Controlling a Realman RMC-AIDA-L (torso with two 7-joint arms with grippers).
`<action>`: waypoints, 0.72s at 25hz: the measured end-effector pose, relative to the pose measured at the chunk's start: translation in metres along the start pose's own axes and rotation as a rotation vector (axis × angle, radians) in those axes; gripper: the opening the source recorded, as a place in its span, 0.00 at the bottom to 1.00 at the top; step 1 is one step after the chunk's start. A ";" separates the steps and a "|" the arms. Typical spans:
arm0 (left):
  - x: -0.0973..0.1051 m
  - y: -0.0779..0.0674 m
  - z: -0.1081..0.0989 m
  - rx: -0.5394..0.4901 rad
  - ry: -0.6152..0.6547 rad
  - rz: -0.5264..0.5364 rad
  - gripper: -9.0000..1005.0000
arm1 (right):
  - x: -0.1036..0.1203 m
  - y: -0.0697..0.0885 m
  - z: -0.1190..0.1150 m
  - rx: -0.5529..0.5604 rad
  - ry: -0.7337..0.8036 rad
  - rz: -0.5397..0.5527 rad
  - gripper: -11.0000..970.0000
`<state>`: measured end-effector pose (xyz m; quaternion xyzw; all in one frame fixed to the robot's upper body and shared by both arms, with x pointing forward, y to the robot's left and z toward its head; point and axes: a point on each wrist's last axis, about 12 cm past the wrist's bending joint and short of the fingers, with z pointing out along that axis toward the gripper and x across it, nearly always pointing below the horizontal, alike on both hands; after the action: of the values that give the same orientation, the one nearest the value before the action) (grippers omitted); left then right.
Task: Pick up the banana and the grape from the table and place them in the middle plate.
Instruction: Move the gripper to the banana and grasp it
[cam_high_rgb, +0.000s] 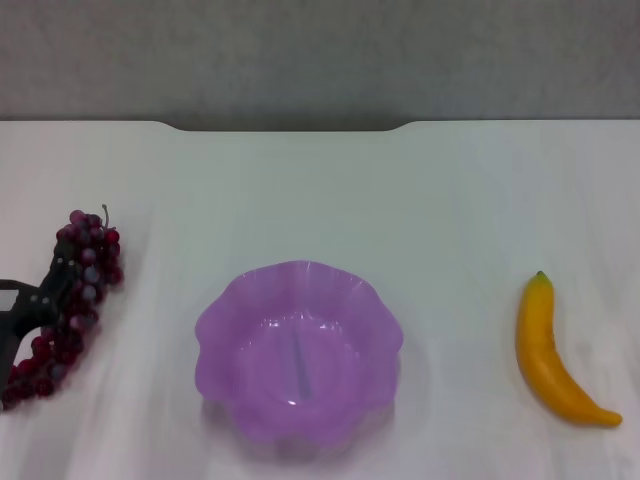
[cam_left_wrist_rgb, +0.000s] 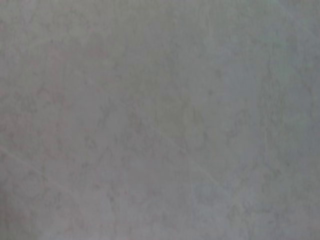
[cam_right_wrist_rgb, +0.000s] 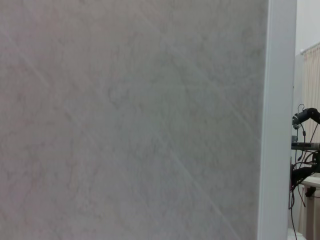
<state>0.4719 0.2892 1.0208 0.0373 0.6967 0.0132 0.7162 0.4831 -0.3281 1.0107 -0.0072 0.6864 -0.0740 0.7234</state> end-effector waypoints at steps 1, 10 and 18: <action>0.000 0.000 0.000 0.000 0.001 0.001 0.87 | 0.000 0.000 0.000 0.000 0.000 0.000 0.85; -0.001 -0.009 -0.001 -0.019 -0.051 0.012 0.87 | 0.000 -0.003 -0.001 0.007 -0.002 -0.009 0.85; 0.000 -0.005 0.000 -0.014 -0.038 0.010 0.87 | 0.003 -0.004 0.000 0.013 0.027 -0.006 0.85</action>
<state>0.4713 0.2839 1.0205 0.0358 0.6828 0.0210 0.7294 0.4829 -0.3328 1.0078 -0.0037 0.6957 -0.0807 0.7138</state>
